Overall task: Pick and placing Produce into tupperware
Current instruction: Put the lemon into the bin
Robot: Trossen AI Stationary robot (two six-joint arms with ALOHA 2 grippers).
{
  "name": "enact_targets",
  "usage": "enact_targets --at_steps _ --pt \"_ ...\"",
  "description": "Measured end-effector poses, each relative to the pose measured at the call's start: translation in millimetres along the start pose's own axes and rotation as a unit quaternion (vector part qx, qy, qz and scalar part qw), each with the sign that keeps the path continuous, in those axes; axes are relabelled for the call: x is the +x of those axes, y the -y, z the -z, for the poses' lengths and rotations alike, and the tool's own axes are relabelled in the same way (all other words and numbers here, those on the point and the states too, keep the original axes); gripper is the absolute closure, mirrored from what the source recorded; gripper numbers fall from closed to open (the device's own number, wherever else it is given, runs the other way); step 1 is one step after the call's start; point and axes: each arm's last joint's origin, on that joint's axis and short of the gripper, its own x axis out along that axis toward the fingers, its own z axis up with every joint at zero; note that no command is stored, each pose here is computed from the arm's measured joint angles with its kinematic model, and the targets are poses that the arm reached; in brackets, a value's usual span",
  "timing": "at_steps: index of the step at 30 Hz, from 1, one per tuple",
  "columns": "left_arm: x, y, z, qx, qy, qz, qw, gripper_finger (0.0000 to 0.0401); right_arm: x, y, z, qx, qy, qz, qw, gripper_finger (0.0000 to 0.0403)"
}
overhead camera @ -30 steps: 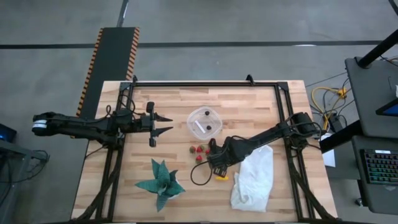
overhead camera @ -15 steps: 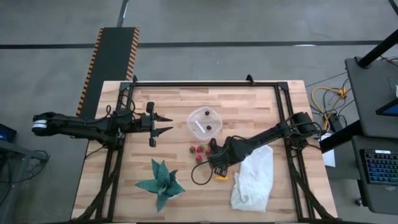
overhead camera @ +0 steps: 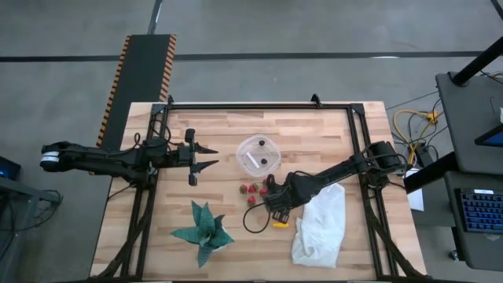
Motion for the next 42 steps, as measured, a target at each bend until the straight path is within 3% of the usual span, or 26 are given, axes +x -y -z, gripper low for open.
enact_targets --at_steps 11,19,37,42 --pt "0 0 0 0.000 0.000 0.000 1.000 0.0280 2 1 2 -0.001 -0.005 0.004 1.000 0.0183" --pt "0 0 0 0.000 0.000 0.000 1.000 0.0280 0 0 -1 -0.001 -0.002 0.003 1.000 0.0207" --pt "0 0 0 0.000 0.000 0.000 1.000 0.0280 -9 -4 -6 -0.009 -0.009 -0.002 1.000 0.0211" --pt "0 0 0 0.000 0.000 0.000 1.000 0.0280 -15 -5 -10 -0.022 -0.002 -0.006 1.000 0.0250"
